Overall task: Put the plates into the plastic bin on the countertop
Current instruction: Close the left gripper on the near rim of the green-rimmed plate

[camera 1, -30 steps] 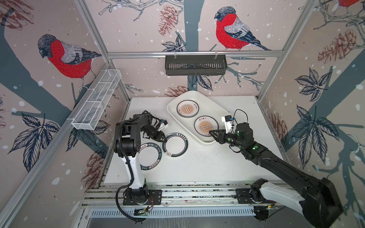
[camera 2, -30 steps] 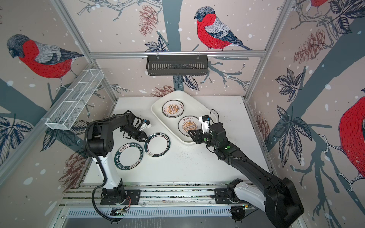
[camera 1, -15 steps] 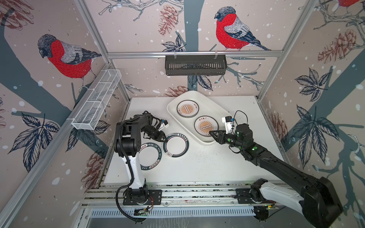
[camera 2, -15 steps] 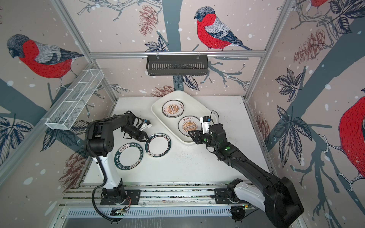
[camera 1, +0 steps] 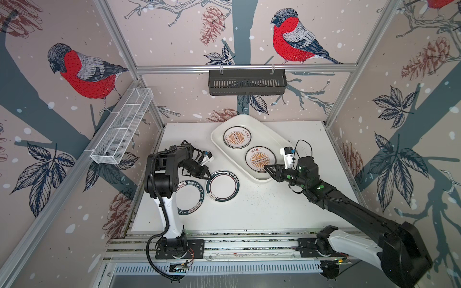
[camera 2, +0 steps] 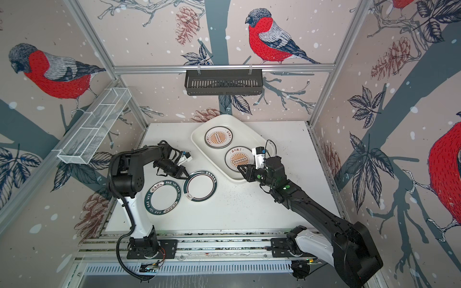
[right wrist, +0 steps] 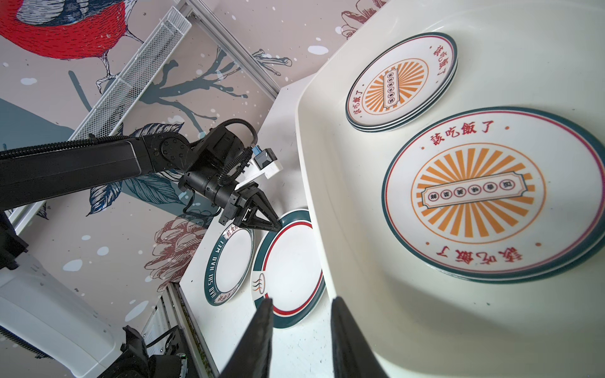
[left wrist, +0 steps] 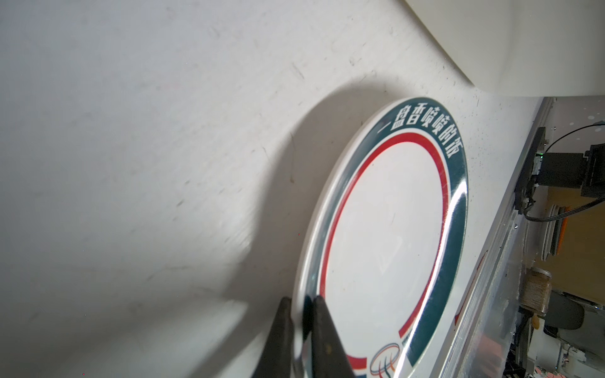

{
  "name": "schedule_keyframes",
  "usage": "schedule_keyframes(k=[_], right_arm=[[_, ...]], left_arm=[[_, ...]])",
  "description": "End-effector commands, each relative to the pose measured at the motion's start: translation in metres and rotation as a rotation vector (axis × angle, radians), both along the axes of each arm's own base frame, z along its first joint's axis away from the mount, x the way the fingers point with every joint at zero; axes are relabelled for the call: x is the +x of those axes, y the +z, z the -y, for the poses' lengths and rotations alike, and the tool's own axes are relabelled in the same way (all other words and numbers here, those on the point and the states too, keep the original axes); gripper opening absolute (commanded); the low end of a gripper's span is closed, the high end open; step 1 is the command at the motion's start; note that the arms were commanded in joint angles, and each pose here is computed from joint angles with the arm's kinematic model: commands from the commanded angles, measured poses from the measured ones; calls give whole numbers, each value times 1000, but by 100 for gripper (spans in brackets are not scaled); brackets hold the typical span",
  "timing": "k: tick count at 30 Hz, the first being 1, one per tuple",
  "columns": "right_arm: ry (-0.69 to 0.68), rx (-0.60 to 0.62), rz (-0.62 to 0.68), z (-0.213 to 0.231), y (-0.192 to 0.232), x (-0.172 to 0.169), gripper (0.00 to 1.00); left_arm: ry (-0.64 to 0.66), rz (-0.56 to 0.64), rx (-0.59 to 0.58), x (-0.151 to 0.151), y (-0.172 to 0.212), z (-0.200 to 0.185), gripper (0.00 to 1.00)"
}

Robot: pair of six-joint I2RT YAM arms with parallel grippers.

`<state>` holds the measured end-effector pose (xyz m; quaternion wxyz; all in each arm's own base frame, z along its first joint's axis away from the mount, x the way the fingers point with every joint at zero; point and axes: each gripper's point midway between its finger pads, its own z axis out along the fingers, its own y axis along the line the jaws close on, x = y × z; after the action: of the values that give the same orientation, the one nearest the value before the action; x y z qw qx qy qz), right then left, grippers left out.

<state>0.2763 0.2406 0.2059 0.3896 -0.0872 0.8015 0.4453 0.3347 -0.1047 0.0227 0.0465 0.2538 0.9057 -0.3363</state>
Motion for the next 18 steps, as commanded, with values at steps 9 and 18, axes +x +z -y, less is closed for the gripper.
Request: schedule_keyframes(k=[9,18], right_arm=[[-8,29,25,-1,8,7,32],[-1,50,33,-2,15,8,34]], left_arm=[[-33,20,47,2,0,-8,0],[-51,42,45,6,15,-8,0]])
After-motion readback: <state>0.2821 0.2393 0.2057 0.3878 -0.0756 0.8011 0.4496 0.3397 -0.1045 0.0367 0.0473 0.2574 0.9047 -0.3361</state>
